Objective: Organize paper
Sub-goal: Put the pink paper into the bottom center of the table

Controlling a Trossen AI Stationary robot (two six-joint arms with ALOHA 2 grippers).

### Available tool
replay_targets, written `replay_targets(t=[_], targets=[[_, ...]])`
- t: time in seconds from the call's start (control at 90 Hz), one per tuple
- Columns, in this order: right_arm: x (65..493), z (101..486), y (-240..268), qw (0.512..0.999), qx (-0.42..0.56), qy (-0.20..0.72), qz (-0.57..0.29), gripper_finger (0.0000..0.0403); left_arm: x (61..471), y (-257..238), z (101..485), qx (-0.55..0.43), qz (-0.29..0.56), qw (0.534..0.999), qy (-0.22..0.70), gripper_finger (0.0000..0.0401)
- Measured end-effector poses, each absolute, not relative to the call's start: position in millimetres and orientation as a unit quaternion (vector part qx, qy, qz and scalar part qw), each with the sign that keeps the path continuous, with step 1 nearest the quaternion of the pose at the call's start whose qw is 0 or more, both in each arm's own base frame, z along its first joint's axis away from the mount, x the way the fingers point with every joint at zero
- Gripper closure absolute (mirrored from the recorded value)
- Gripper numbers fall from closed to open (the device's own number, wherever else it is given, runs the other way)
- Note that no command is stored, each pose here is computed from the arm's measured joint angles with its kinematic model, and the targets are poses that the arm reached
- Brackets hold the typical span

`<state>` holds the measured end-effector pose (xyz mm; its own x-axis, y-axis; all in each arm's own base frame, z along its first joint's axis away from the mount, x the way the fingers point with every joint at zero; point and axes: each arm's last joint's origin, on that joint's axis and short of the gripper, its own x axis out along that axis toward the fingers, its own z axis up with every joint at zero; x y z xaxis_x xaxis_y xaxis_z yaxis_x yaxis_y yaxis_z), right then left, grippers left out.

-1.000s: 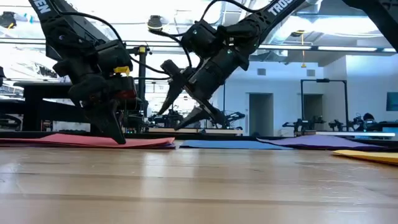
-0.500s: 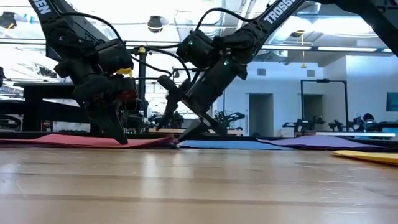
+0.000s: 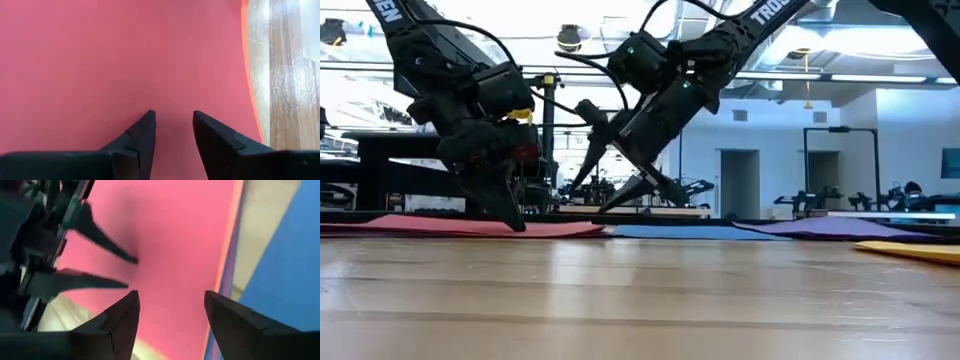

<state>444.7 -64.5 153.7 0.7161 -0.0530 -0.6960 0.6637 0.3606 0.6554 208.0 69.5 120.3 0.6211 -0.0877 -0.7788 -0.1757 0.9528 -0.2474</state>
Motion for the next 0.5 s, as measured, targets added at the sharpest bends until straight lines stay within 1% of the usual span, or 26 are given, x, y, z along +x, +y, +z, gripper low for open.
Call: replay_targets(t=[0.1, 0.256, 0.322, 0.5], targets=[[445.5, 154.4, -63.3, 0.772, 0.514, 0.292, -0.233, 0.0192, 208.1, 69.5, 120.3, -0.152, 0.025, 0.888, 0.434, 0.0286], [446.3, 137.5, -60.5, 0.764, 0.511, 0.307, -0.248, 0.0191, 208.3, 69.6, 120.6, -0.154, 0.025, 0.888, 0.433, 0.0286], [449.5, 137.8, -60.7, 0.766, 0.517, 0.295, -0.243, 0.0191, 208.3, 69.5, 120.6, -0.155, 0.026, 0.887, 0.433, 0.0286], [449.6, 128.7, -61.0, 0.753, 0.528, 0.306, -0.246, 0.0191, 208.2, 69.5, 120.6, -0.156, 0.026, 0.887, 0.434, 0.0286]])
